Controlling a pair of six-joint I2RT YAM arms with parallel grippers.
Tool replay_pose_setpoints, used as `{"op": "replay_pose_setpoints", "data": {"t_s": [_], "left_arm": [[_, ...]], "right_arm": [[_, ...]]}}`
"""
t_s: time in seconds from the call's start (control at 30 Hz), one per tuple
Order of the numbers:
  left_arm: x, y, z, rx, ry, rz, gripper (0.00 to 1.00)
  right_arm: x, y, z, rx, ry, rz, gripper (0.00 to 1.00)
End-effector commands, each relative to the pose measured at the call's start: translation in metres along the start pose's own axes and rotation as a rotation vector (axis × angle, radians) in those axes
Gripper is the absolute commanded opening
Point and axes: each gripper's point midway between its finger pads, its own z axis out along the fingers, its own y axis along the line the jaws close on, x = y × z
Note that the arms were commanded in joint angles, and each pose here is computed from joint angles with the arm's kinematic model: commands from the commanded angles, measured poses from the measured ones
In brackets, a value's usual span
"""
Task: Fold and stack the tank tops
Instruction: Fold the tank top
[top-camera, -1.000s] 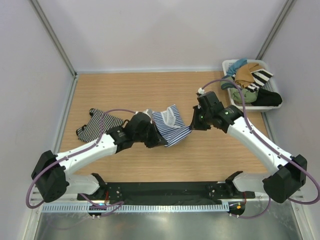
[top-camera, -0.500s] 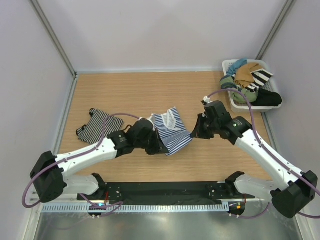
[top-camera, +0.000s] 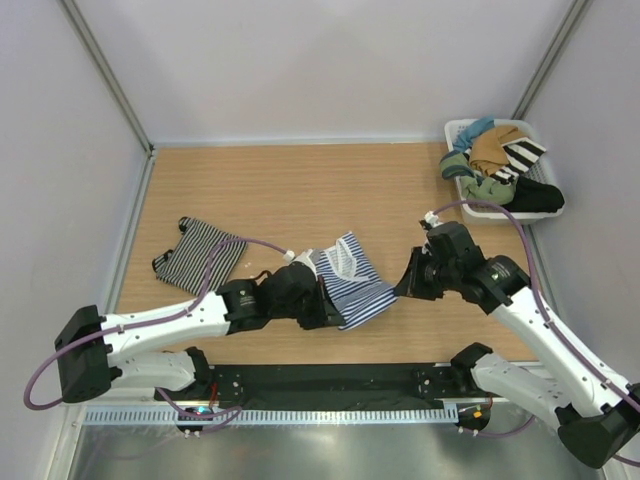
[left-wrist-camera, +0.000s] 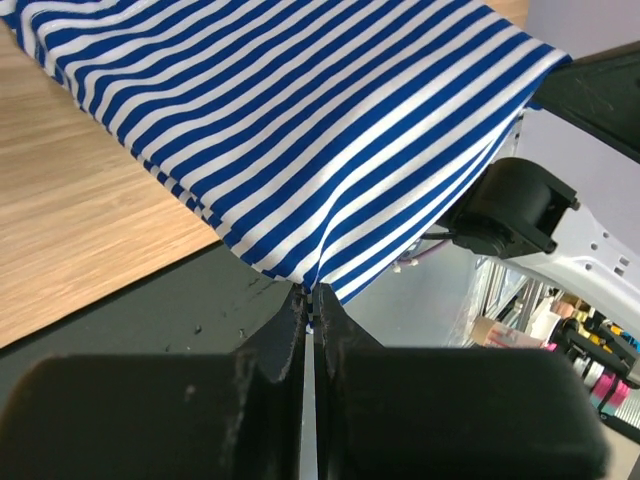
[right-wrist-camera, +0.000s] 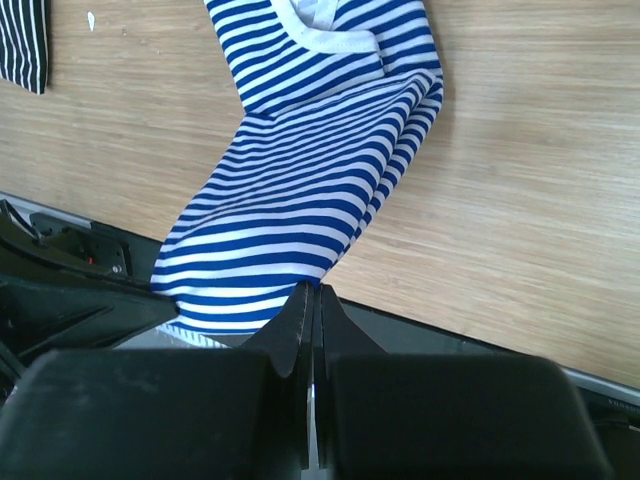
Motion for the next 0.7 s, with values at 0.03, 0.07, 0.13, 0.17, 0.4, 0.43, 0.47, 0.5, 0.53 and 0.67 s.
{"op": "replay_pose_setpoints", "data": {"t_s": [0.03, 0.07, 0.13, 0.17, 0.4, 0.43, 0.47, 0.5, 0.53, 0.67], "left_arm": [[-0.019, -0.016, -0.010, -0.007, -0.051, 0.013, 0.02], [-0.021, -0.016, -0.011, -0.012, -0.052, 0.010, 0.02], [-0.027, -0.018, -0.012, 0.000, -0.054, -0.009, 0.02], [-0.030, -0.020, -0.011, 0.013, -0.056, -0.018, 0.02], [-0.062, -0.014, -0.005, 0.042, -0.069, -0.105, 0.02], [-0.065, -0.013, -0.004, 0.047, -0.066, -0.112, 0.02], [-0.067, -0.013, -0.002, 0.059, -0.053, -0.120, 0.02], [-0.075, -0.009, -0.001, 0.057, -0.063, -0.134, 0.02], [-0.078, -0.008, 0.001, 0.055, -0.061, -0.142, 0.02], [-0.100, -0.001, 0.004, 0.055, -0.076, -0.159, 0.02]], "right_arm": [[-0.036, 0.011, -0.006, 0.032, -0.082, -0.051, 0.01], [-0.040, 0.012, -0.006, 0.037, -0.088, -0.055, 0.01], [-0.050, 0.018, -0.001, 0.044, -0.089, -0.067, 0.01], [-0.054, 0.019, 0.001, 0.052, -0.091, -0.072, 0.01], [-0.084, 0.026, 0.029, 0.095, -0.069, -0.111, 0.01], [-0.089, 0.027, 0.033, 0.094, -0.071, -0.110, 0.01], [-0.094, 0.029, 0.037, 0.099, -0.069, -0.109, 0.01], [-0.097, 0.030, 0.041, 0.101, -0.065, -0.111, 0.01], [-0.105, 0.032, 0.043, 0.099, -0.076, -0.112, 0.01], [-0.121, 0.032, 0.061, 0.107, -0.061, -0.105, 0.01]]}}
